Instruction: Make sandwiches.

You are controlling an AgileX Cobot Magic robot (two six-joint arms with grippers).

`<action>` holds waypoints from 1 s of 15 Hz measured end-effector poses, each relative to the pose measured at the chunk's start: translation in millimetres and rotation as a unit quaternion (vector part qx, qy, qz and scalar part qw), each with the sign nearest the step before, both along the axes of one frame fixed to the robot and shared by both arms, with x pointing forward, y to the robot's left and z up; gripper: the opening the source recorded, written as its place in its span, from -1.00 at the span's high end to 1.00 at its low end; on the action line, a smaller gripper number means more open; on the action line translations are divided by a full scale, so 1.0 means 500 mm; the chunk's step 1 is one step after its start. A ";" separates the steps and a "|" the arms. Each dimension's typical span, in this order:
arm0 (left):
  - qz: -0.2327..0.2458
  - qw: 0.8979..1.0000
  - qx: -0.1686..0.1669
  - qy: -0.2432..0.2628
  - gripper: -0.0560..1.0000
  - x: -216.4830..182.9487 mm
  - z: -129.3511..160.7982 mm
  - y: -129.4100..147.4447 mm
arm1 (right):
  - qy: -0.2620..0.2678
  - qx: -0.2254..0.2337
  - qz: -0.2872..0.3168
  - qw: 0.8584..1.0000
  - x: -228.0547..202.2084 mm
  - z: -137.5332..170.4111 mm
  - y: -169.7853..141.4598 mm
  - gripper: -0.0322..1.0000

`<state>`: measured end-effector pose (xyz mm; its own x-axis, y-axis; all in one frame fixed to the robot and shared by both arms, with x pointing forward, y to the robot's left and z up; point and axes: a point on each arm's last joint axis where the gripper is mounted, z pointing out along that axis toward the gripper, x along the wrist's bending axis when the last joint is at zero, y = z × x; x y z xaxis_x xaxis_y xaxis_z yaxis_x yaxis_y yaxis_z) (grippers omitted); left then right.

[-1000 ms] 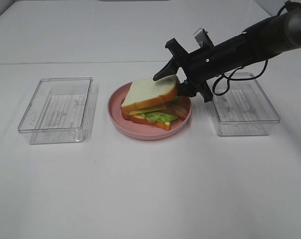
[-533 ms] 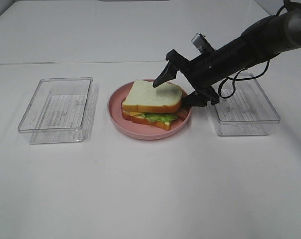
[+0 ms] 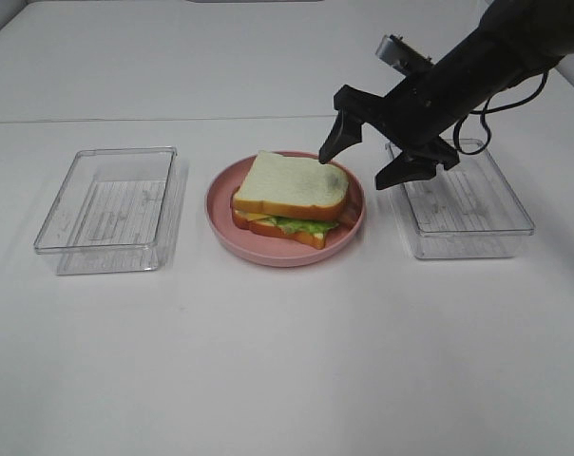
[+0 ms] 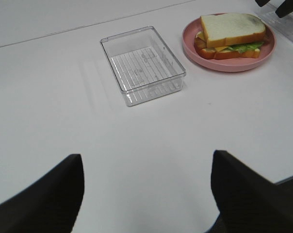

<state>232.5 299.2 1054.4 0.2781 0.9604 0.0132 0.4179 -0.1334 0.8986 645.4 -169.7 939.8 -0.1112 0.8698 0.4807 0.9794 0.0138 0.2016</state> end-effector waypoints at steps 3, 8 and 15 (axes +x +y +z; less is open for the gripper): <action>-0.002 1.000 -0.003 0.001 -0.43 0.000 0.000 -0.001 | -0.022 -0.043 0.035 0.998 -0.024 0.066 -0.017 -0.63; -0.003 1.000 -0.004 0.001 -0.43 0.000 0.000 -0.002 | -0.060 -0.108 0.096 0.988 -0.137 0.262 -0.059 -0.63; -0.004 1.000 -0.004 0.001 -0.43 -0.001 0.000 -0.002 | -0.100 -0.150 0.082 0.980 -0.400 0.319 -0.133 -0.63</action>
